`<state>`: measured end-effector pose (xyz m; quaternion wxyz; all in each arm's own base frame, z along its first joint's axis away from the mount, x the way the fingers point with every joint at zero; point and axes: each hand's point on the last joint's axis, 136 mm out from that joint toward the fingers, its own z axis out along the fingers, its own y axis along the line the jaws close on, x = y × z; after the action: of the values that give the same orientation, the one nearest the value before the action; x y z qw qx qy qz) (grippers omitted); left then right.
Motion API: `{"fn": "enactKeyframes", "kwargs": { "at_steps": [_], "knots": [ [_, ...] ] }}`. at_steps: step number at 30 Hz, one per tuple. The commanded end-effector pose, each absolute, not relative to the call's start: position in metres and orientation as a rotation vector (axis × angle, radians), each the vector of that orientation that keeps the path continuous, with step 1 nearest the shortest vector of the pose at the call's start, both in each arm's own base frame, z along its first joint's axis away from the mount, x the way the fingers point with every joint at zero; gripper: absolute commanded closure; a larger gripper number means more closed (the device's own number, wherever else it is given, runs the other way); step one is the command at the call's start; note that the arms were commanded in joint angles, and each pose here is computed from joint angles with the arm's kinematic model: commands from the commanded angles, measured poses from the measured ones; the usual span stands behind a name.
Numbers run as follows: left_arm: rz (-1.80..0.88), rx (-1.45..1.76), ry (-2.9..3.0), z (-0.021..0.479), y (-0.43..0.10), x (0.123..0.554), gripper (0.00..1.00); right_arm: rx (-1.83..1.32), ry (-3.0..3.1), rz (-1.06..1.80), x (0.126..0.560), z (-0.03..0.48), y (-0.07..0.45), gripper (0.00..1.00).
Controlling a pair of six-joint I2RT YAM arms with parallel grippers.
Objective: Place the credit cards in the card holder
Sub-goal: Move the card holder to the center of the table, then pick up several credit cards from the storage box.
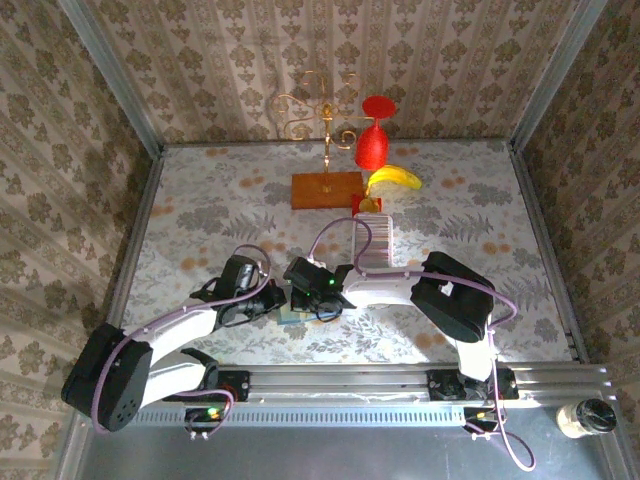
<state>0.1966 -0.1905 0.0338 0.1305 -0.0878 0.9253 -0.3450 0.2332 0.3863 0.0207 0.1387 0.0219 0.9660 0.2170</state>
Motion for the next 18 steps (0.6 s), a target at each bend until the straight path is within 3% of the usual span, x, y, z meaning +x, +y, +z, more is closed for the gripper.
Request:
{"fn": "enactKeyframes", "kwargs": {
  "at_steps": [1, 6, 9, 15, 18],
  "knots": [
    [-0.944, -0.255, 2.709, 0.022, -0.182, 0.189, 0.98, 0.045, 2.784, 0.667, 0.230, 0.031, 0.389, 0.95],
    [-0.889, -0.259, 2.732, 0.012, -0.173, 0.183, 0.98, -0.014, 2.675, 0.749, 0.242, 0.069, 0.391, 0.88],
    [-0.868, -0.246, 2.740, 0.010, -0.171, 0.182, 0.99, -0.093, 2.575, 0.771, 0.254, 0.106, 0.384, 0.75],
    [-0.885, -0.226, 2.723, 0.013, -0.173, 0.183, 0.98, -0.279, 2.420, 0.801, 0.276, 0.182, 0.341, 0.59],
    [-0.890, -0.217, 2.717, 0.014, -0.174, 0.183, 0.98, -0.442, 2.273, 0.661, 0.286, 0.223, 0.304, 0.53]
  ]
}}
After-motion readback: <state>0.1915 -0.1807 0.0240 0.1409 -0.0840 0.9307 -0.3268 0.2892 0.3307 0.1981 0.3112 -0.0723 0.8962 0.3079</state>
